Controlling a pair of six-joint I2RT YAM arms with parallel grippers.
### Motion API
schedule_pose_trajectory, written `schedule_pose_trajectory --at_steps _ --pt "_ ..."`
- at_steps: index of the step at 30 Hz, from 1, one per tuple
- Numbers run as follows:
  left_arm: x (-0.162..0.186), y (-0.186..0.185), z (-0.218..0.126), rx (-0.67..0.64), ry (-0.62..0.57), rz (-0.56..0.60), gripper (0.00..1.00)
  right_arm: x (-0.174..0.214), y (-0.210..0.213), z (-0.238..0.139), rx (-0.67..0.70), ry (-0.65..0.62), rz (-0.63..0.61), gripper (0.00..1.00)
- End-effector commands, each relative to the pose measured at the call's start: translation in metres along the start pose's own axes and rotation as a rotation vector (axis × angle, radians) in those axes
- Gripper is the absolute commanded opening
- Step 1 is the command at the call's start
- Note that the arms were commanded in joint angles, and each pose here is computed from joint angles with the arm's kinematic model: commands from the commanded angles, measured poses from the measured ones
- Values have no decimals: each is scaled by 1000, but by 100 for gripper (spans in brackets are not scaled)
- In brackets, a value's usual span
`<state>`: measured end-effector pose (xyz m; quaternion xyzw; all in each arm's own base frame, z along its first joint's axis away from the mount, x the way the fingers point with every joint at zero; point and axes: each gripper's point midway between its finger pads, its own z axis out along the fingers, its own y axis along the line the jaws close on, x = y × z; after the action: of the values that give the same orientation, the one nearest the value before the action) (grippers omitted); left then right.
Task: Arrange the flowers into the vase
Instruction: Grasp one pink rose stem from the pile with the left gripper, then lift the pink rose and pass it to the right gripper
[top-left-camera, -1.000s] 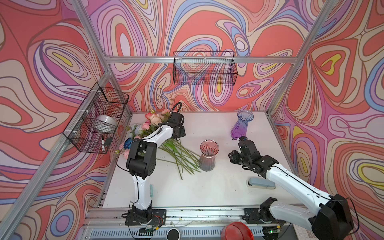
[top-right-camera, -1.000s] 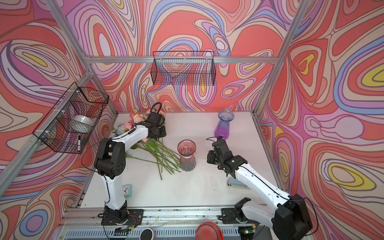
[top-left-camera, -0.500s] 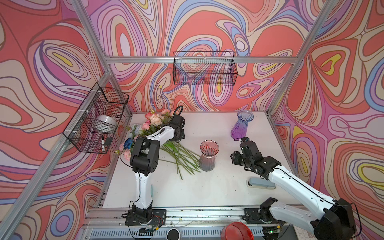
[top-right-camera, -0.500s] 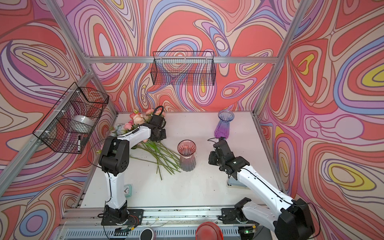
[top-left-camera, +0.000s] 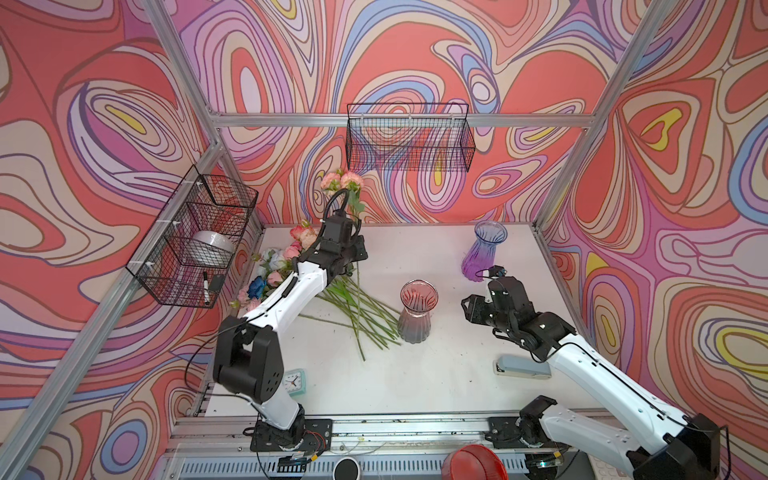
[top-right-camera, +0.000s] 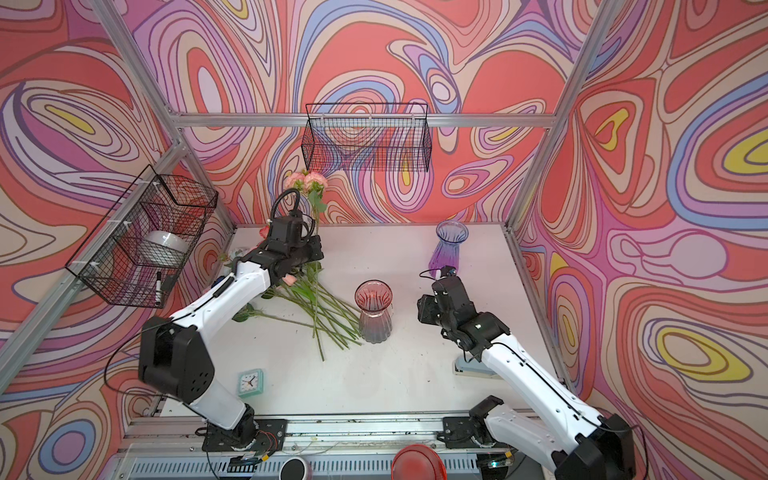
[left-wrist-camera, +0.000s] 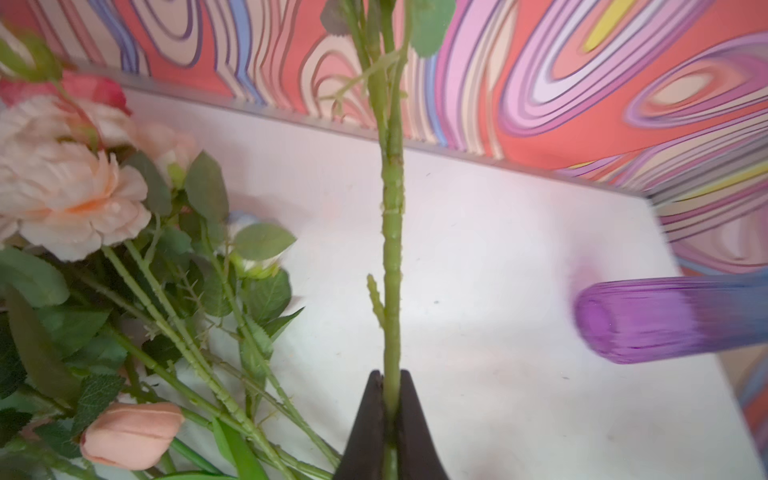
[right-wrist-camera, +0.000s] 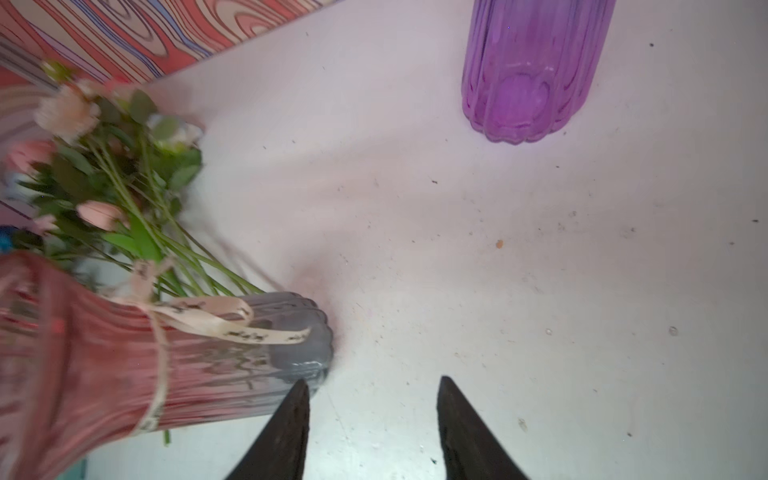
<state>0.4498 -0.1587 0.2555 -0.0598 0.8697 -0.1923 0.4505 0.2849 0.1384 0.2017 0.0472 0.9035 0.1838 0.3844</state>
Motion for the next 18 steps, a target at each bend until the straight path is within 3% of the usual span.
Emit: schedule_pose_trajectory --at_steps 1,6,10,14,18 --pt "-20 -43 -51 227 -88 -16 0 -42 52 -32 -218 -121 -105 62" --pt "-16 -87 -122 537 -122 -29 0 -72 128 -65 -567 -151 -200 68" --pt "-2 -117 -165 793 -89 -43 0 -89 182 -82 -834 -121 -202 69" --pt "11 -135 -198 1000 -77 -48 0 -106 215 -94 -1000 -126 -171 70" --pt "29 -148 -216 1102 -43 -17 0 -103 251 -102 -1087 -107 -218 69"
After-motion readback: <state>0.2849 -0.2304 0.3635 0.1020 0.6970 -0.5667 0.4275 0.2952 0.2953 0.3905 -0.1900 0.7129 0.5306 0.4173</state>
